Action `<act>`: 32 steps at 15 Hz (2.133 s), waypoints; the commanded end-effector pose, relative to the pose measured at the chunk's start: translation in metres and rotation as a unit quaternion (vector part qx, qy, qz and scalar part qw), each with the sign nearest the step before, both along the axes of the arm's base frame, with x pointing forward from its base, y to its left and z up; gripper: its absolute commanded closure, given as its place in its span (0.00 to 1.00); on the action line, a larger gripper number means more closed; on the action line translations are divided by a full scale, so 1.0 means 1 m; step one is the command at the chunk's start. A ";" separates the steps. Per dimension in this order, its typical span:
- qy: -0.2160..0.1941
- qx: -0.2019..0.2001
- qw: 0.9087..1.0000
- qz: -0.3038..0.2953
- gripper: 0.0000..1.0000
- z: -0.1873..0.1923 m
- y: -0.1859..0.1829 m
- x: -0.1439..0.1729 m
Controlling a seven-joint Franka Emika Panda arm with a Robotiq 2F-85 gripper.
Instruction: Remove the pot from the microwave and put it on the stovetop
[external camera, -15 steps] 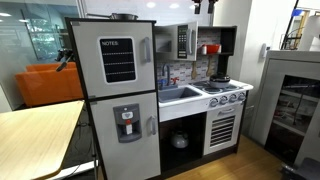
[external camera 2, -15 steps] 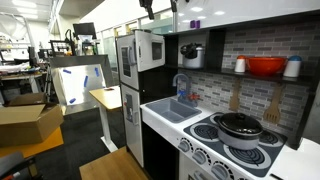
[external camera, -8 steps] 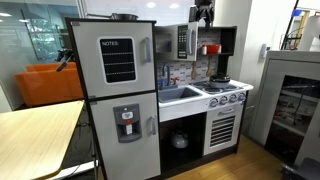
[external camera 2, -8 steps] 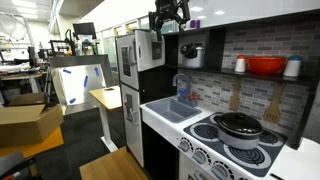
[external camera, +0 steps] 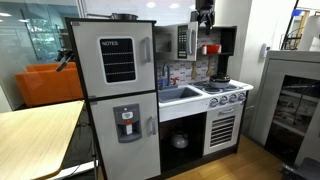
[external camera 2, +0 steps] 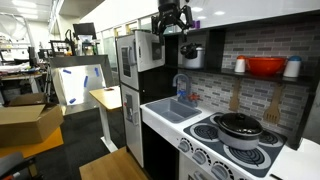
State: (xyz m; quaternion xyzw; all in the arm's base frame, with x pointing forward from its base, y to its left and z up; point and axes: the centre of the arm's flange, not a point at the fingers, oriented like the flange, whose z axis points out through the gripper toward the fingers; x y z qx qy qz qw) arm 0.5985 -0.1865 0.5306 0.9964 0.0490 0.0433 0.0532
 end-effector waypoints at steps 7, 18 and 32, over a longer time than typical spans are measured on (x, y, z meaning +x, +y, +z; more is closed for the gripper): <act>-0.058 -0.004 0.998 0.036 0.00 -0.022 0.024 0.015; -0.044 -0.005 0.998 0.033 0.00 -0.020 0.027 0.017; -0.041 -0.017 0.998 0.032 0.00 -0.022 0.026 0.026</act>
